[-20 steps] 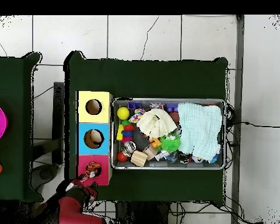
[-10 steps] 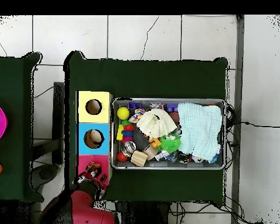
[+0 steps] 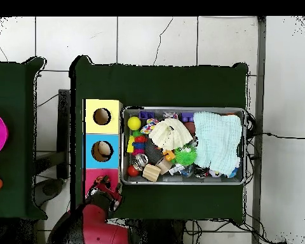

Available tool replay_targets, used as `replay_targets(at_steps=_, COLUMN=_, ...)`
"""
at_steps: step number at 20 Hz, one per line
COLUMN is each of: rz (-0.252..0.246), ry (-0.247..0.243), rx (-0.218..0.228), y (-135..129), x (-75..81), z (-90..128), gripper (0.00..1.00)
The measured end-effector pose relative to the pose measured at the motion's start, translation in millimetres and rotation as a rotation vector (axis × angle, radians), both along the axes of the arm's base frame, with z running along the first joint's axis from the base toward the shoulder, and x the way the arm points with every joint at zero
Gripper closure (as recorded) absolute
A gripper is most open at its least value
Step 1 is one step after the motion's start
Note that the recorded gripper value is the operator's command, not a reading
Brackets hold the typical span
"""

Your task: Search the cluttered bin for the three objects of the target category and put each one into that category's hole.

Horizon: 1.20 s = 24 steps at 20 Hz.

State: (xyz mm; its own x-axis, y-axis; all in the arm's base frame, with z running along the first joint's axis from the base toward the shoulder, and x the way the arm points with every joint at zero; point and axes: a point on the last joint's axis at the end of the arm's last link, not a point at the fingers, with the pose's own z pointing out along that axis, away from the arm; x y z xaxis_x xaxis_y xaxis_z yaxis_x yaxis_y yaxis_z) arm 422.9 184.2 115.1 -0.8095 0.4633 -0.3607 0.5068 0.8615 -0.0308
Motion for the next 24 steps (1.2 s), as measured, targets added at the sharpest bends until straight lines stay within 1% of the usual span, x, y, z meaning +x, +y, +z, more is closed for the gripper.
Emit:
replay_targets(at_steps=8, rz=0.036, ry=0.016, rx=0.000, y=13, x=-13.5, z=-3, gripper=0.00)
replay_targets(at_steps=10, rz=0.046, ry=0.022, rx=0.006, y=16, x=-19.3, z=-2, gripper=0.00)
replay_targets(at_steps=12, rz=0.058, ry=0.031, rx=0.020, y=21, x=-30.5, z=2, gripper=0.00)
replay_targets(at_steps=14, rz=0.063, ry=0.033, rx=0.032, y=25, x=-37.6, z=6, gripper=0.00)
replay_targets(at_steps=18, rz=0.070, ry=0.033, rx=0.048, y=30, x=-46.0, z=12, gripper=0.00)
replay_targets(at_steps=22, rz=0.076, ry=0.055, rx=0.053, y=33, x=-55.1, z=8, gripper=0.00)
replay_targets(at_steps=24, rz=0.085, ry=0.073, rx=0.054, y=36, x=-62.2, z=2, gripper=0.00)
